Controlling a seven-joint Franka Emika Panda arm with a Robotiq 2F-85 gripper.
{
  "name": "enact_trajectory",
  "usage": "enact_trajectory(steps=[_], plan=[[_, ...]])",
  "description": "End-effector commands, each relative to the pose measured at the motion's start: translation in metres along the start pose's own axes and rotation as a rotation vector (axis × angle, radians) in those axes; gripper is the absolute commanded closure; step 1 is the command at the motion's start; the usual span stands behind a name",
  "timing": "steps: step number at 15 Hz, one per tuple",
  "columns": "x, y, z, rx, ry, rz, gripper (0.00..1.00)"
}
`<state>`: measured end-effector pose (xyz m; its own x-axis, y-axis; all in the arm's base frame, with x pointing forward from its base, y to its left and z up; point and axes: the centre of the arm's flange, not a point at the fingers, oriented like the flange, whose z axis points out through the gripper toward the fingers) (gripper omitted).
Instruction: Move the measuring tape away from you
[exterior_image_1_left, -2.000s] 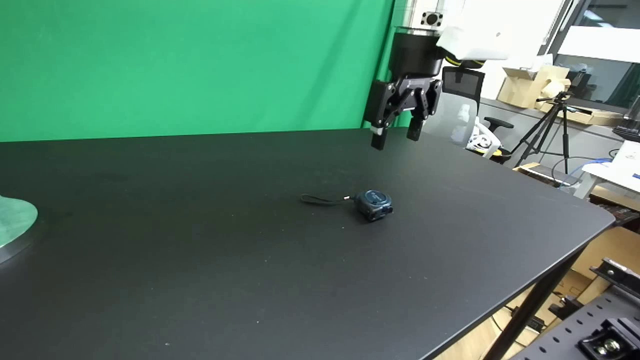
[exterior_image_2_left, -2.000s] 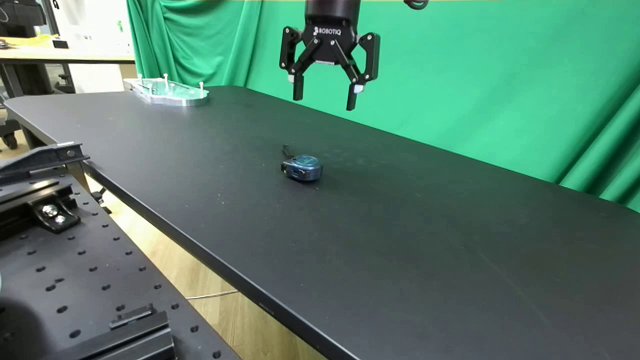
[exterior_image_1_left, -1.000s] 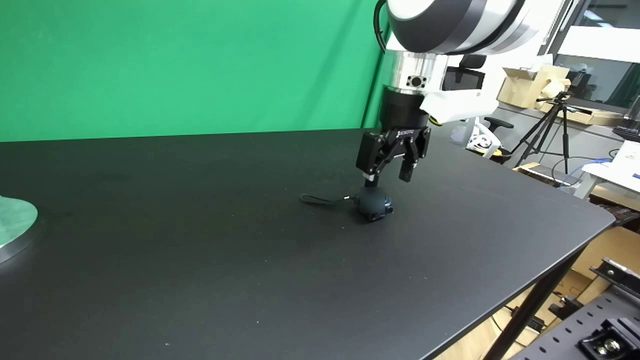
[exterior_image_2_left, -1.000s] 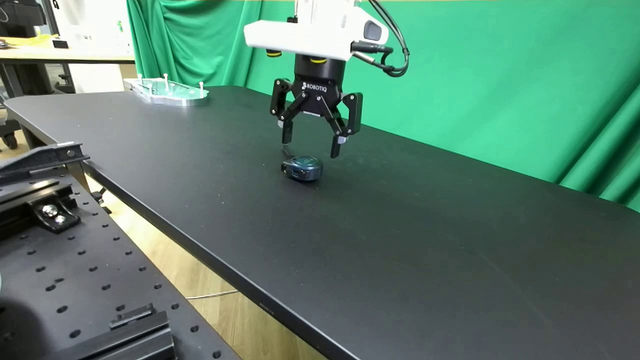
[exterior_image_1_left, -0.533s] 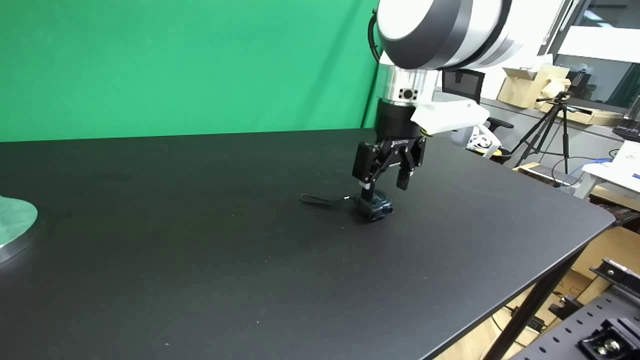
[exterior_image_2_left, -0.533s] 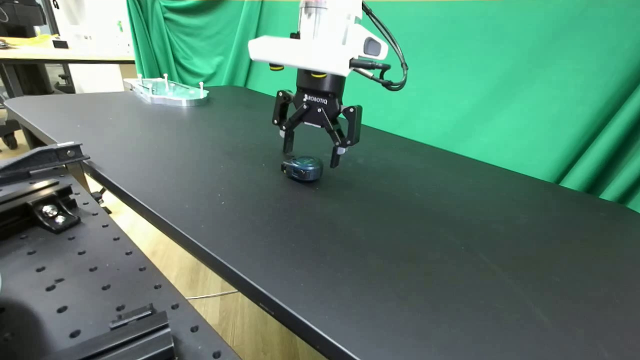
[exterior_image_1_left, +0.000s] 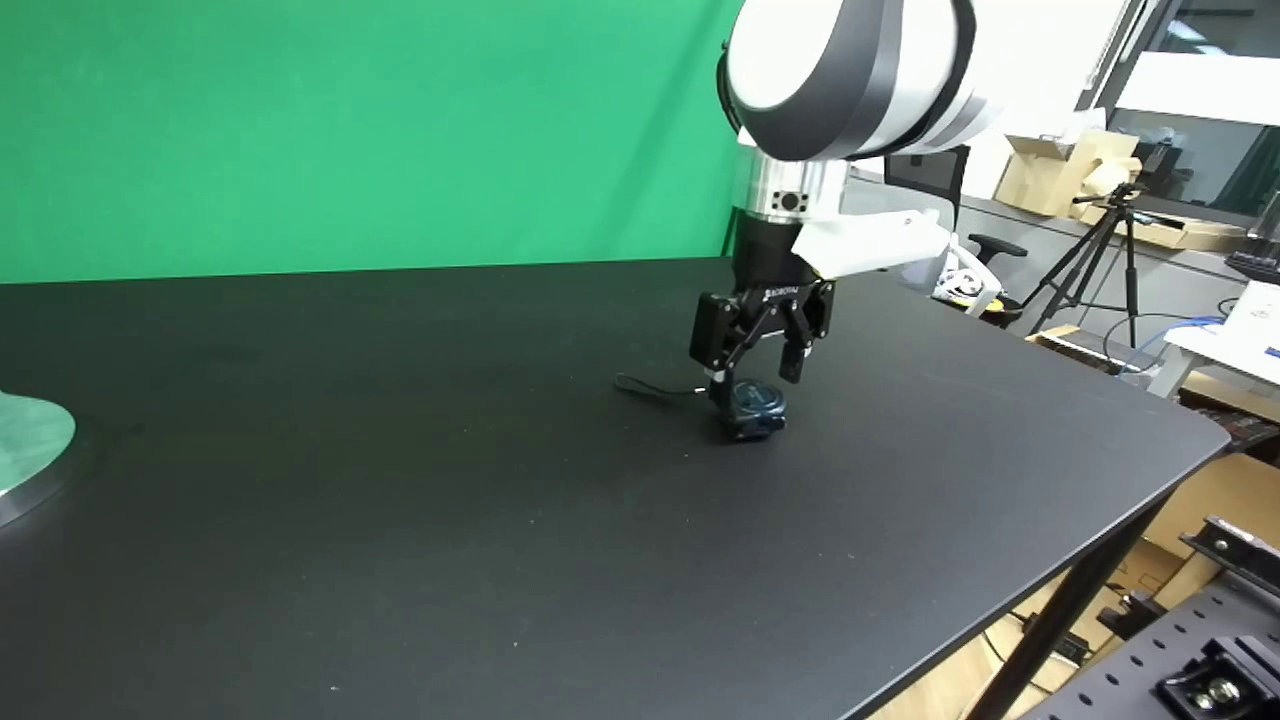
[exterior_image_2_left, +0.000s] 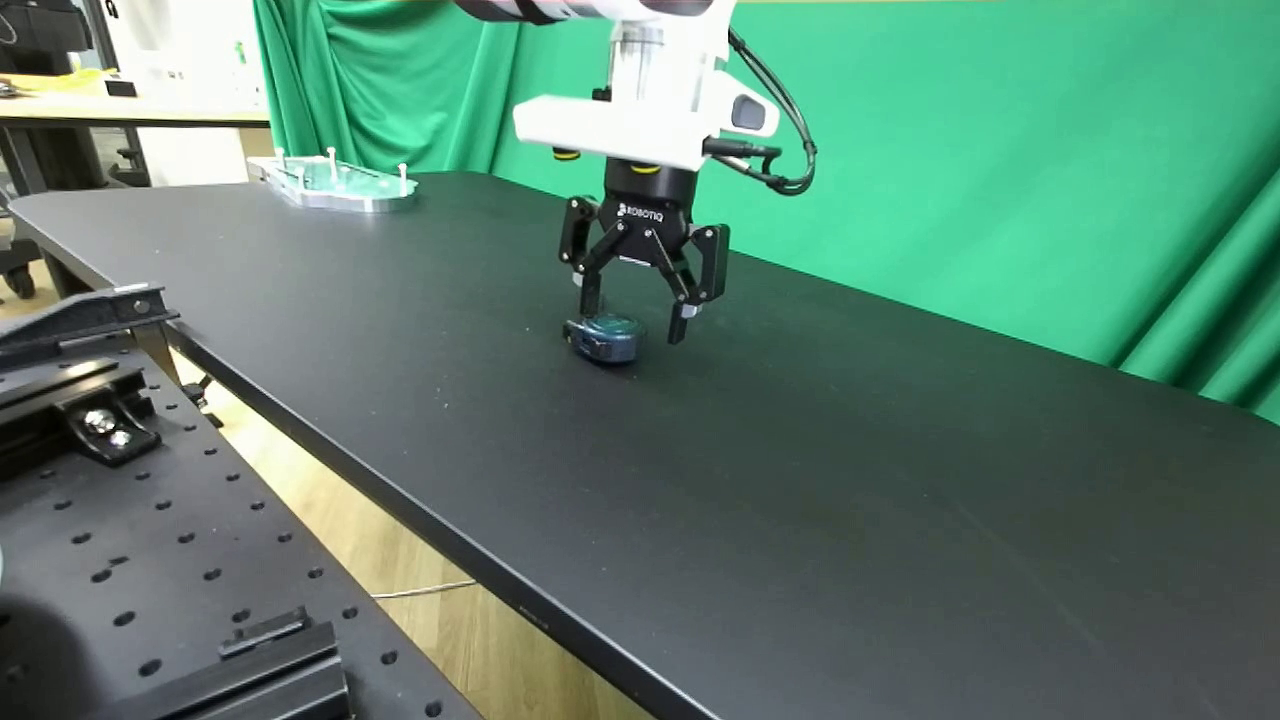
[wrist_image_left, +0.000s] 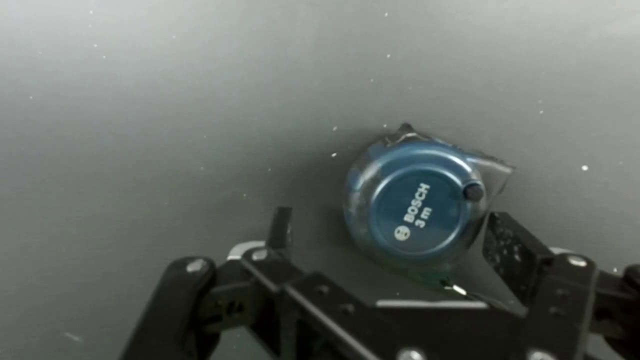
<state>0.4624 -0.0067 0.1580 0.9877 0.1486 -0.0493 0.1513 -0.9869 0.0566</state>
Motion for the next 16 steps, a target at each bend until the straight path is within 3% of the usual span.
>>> enact_trajectory(steps=[1, 5, 11, 16], plan=[[0.008, -0.005, 0.004, -0.009, -0.01, 0.027, 0.29], [0.004, -0.012, 0.0, -0.006, -0.007, 0.016, 0.58], [0.008, -0.012, -0.022, -0.006, 0.023, 0.025, 0.58], [0.037, 0.002, -0.052, 0.015, 0.055, 0.069, 0.58]])
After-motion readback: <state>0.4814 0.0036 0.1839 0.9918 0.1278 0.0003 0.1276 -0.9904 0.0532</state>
